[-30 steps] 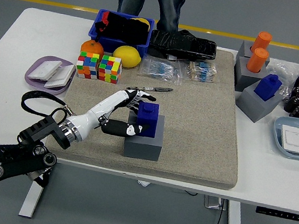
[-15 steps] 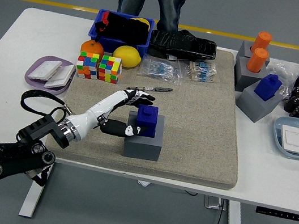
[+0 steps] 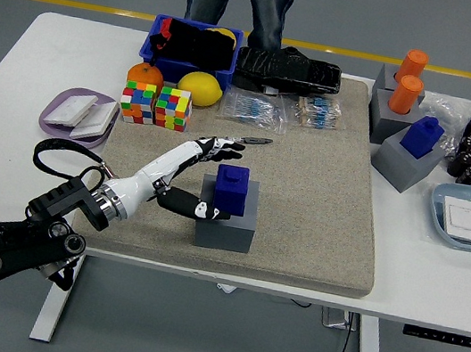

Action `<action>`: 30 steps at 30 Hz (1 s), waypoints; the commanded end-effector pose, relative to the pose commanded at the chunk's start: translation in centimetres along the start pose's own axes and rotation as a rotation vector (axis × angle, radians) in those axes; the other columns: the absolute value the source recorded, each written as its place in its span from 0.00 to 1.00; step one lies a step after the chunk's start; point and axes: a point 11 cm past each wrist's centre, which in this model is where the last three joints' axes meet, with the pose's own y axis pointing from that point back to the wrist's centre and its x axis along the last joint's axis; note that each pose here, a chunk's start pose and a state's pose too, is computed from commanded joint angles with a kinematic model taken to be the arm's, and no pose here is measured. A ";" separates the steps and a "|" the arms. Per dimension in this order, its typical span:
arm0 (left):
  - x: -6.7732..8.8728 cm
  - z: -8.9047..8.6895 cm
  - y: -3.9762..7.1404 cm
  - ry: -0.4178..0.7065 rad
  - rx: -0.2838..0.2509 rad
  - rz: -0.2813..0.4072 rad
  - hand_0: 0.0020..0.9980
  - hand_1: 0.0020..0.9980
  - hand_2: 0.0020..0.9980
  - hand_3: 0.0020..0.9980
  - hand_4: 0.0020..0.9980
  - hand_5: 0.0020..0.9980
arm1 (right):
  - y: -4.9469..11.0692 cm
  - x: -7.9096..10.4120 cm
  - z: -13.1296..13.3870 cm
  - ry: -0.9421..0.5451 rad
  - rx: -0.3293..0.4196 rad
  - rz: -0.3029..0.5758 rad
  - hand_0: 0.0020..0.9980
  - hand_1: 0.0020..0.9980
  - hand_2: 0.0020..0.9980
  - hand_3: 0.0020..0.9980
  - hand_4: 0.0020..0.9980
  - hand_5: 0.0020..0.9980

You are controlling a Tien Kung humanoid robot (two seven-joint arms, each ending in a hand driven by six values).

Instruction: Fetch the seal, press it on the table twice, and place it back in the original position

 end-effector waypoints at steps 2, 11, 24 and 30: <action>0.1 0.1 0.0 0.007 -0.002 0.002 0.88 0.92 0.89 0.90 1.00 0.07 | 0.0 0.0 0.0 0.000 0.000 0.000 0.79 0.70 0.67 0.65 0.82 0.46; 1.3 1.1 -0.1 0.067 -0.019 0.026 0.88 0.92 0.89 0.90 1.00 0.08 | 0.0 -0.1 0.1 -0.001 -0.003 -0.002 0.79 0.70 0.67 0.65 0.82 0.46; 5.8 1.9 0.2 0.132 -0.053 0.169 0.87 0.90 0.88 0.89 1.00 0.16 | 0.0 -0.1 0.2 0.005 -0.007 -0.003 0.79 0.70 0.67 0.65 0.82 0.46; 8.8 0.0 0.9 0.113 -0.013 0.304 0.84 0.84 0.85 0.86 1.00 0.16 | 0.0 0.0 0.4 0.003 -0.010 0.001 0.79 0.70 0.67 0.65 0.82 0.46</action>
